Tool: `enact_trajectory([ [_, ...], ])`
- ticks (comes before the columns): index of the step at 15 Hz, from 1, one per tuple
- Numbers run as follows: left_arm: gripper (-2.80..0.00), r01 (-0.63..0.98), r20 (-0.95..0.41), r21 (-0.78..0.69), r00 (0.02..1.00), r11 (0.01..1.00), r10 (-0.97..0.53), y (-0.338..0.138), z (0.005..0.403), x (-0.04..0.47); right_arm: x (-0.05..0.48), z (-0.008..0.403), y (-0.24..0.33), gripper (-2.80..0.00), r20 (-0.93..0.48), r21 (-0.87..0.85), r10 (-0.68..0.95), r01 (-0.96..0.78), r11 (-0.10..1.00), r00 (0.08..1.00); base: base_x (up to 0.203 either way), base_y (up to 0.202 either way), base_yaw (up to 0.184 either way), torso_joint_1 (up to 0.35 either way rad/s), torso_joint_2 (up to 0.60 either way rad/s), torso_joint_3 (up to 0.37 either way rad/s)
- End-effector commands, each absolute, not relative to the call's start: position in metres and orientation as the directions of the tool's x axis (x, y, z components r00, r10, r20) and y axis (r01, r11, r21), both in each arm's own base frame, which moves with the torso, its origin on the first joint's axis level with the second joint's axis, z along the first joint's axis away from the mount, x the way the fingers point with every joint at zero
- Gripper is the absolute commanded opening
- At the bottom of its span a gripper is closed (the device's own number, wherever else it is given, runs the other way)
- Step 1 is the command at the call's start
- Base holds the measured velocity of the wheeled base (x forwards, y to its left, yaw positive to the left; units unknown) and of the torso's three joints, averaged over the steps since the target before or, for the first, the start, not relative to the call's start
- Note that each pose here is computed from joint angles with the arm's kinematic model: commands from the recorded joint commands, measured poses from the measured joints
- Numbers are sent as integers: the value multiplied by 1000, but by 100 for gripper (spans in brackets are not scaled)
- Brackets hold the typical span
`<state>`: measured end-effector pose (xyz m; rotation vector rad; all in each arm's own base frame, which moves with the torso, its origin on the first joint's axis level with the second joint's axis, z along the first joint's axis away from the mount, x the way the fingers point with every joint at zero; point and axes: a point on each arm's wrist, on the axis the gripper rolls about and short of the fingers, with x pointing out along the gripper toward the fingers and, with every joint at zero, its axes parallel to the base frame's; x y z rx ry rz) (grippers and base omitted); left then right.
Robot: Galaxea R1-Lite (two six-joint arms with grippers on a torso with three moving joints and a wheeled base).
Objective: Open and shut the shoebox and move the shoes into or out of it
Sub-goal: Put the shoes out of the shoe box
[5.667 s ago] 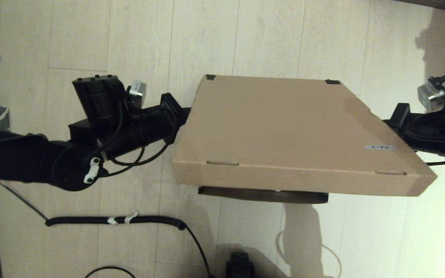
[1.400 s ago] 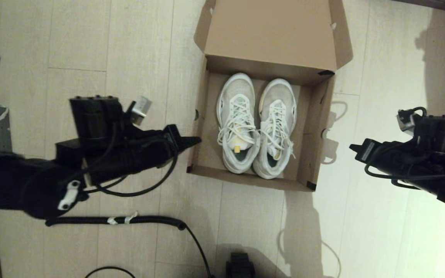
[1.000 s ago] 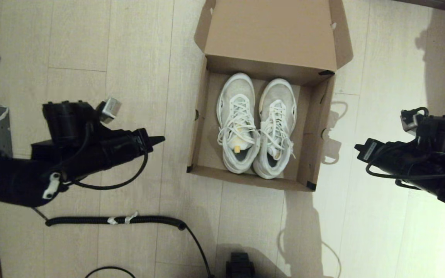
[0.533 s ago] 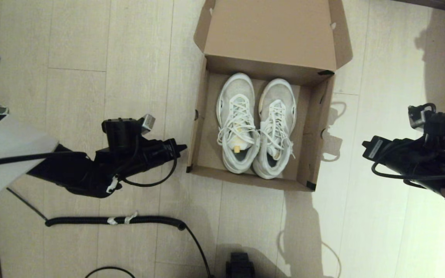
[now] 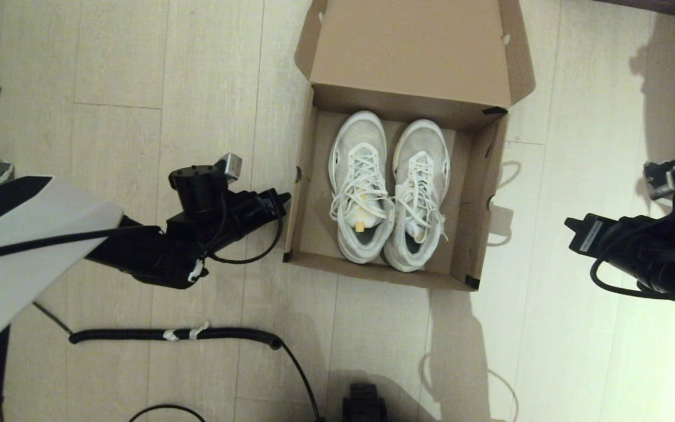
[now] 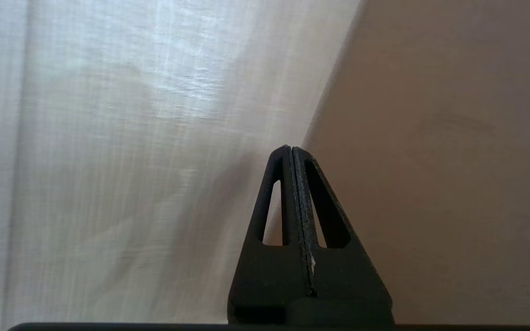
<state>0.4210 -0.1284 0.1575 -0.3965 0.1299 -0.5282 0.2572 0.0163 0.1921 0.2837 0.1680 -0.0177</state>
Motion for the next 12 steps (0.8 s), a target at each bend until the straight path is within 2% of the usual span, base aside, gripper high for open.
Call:
enact_trajectory([
  [1,-280,488,0,-398,847,777,-532,-136,164,417,255,193,17,-280,-160,280,8,37,959,987,0,0,0,0,0,0],
  [7,-280,564,60,-444,794,696,-605,-186,180,405,252,188,19,-280,-179,276,19,32,960,984,0,0,0,0,0,0],
  [12,-280,549,34,-459,797,699,-603,-189,173,398,248,196,22,-280,-145,223,29,4,975,989,0,0,0,0,0,0],
])
